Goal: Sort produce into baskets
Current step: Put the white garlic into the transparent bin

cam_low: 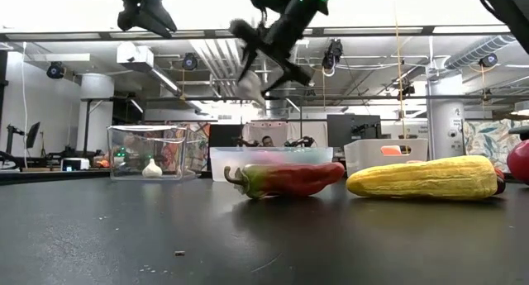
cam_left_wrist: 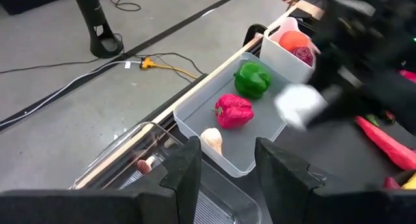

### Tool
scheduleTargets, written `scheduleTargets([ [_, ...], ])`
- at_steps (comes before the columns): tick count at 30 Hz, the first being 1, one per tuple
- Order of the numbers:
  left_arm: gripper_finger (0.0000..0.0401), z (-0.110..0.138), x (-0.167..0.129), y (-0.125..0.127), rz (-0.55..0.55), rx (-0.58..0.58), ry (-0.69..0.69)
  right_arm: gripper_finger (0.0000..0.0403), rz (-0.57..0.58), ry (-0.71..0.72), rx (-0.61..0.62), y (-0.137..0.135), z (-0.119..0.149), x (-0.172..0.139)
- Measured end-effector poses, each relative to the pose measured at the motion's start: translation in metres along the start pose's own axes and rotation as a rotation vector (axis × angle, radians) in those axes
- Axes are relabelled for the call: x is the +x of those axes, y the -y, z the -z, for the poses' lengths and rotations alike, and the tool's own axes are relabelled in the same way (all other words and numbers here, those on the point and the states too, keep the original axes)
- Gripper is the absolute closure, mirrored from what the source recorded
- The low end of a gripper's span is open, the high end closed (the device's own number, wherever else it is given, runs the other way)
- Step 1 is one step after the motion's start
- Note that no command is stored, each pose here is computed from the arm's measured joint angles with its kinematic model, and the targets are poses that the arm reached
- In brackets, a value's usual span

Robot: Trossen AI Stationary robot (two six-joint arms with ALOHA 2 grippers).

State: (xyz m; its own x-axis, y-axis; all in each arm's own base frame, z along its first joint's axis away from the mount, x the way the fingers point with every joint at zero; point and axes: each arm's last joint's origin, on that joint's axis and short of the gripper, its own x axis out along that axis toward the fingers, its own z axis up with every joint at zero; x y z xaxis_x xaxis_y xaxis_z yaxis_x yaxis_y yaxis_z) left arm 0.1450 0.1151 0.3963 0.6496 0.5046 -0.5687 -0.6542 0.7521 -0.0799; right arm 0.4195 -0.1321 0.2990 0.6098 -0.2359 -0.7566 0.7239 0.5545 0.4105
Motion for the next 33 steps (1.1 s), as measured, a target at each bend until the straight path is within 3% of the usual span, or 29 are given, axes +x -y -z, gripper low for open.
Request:
scheduleTargets([
  [5,0.0274,0.000,0.007,0.000,-0.002,-0.016,-0.021,0.0159,-0.002,-0.068,0.081,0.039,-0.023,0.003],
  [11,0.0274,-0.001,0.016,0.000,-0.004,-0.027,-0.050,0.0158,0.122,-0.188,0.089,0.069,-0.023,0.002],
  [20,0.0274,-0.001,0.030,0.001,-0.006,-0.043,-0.091,0.0158,0.117,-0.180,0.038,0.067,-0.021,0.013],
  [26,0.0274,-0.004,0.014,0.006,0.024,-0.074,-0.001,0.0155,0.064,-0.139,0.011,0.060,-0.020,0.035],
  [33,0.0274,-0.003,-0.006,0.006,0.035,-0.122,0.054,0.0103,0.062,-0.153,-0.014,0.056,-0.015,0.042],
])
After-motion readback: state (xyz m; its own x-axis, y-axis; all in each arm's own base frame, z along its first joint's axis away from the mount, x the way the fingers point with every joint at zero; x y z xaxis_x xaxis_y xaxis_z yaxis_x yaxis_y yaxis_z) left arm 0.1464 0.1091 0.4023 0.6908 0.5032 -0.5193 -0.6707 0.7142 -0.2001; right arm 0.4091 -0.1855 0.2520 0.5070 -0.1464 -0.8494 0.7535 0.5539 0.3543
